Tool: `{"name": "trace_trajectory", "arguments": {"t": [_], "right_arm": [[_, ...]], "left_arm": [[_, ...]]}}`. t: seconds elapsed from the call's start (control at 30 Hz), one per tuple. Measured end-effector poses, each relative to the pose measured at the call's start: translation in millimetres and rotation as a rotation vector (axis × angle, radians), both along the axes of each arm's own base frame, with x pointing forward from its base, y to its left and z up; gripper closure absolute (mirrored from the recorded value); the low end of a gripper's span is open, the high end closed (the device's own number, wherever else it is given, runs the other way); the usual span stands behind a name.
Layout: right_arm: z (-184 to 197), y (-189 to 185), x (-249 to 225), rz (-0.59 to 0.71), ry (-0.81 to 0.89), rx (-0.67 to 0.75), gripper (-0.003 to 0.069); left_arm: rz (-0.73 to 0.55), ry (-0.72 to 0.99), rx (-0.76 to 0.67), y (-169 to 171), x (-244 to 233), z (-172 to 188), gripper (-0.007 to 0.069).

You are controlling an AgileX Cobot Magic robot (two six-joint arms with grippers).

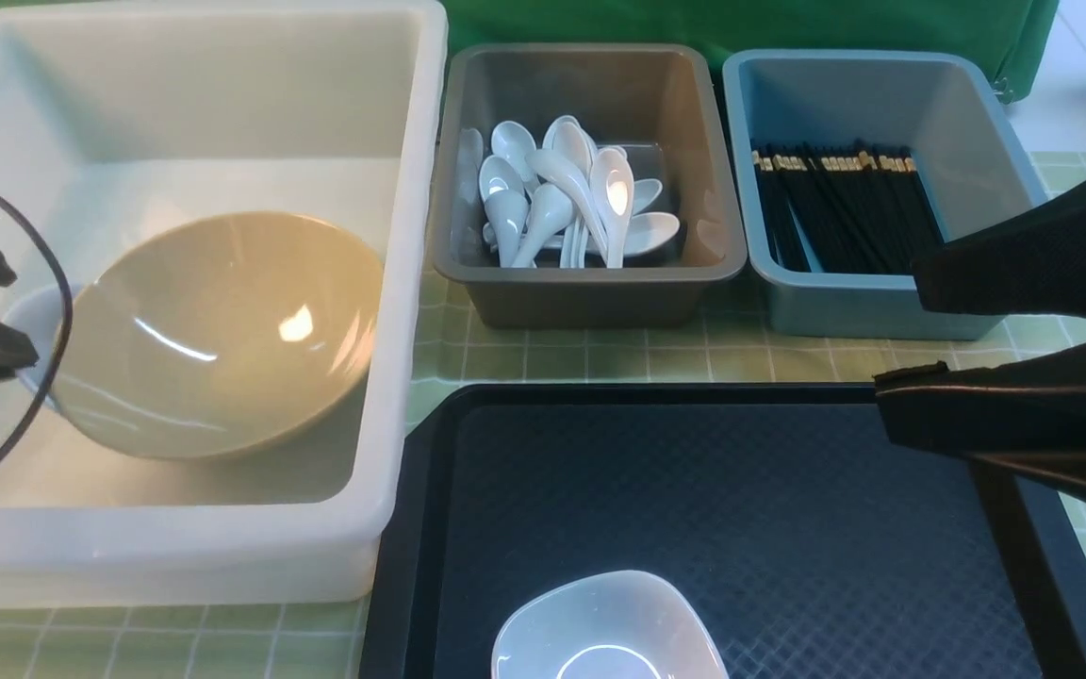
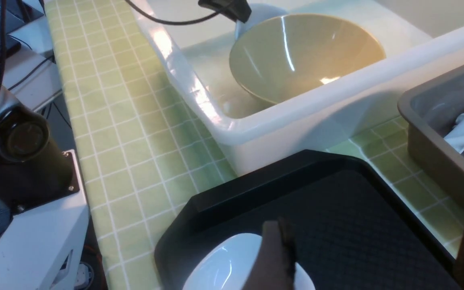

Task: On green table put chopsticks spoon bowls plates into blue grey white boxes.
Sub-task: 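Place the white bowl into the white bin with the other dishes with the left gripper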

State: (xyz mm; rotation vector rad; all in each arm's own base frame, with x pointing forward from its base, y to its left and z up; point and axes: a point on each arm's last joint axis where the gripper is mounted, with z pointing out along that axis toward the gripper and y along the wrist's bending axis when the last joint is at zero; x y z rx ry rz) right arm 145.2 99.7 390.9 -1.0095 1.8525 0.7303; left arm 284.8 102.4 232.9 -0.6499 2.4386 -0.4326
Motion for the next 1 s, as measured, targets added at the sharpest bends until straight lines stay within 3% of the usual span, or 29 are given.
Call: {"name": "trace_trajectory", "arguments": {"t": [0.47,0.8,1.0], "right_arm": [[-1,0,-2,0.018,0.012,-0.006,0.0102],[-1,0,-2,0.019,0.013,-0.006,0.0102],[-1,0,-2,0.019,0.013,-0.006,0.0102]], "left_arm": [[0.111,0.086,0.132,17,-17,8,0.0609],[0.141,0.088,0.139,19,-18,9,0.0604],[0.140,0.101,0.168,21,-19,8,0.0480]]}}
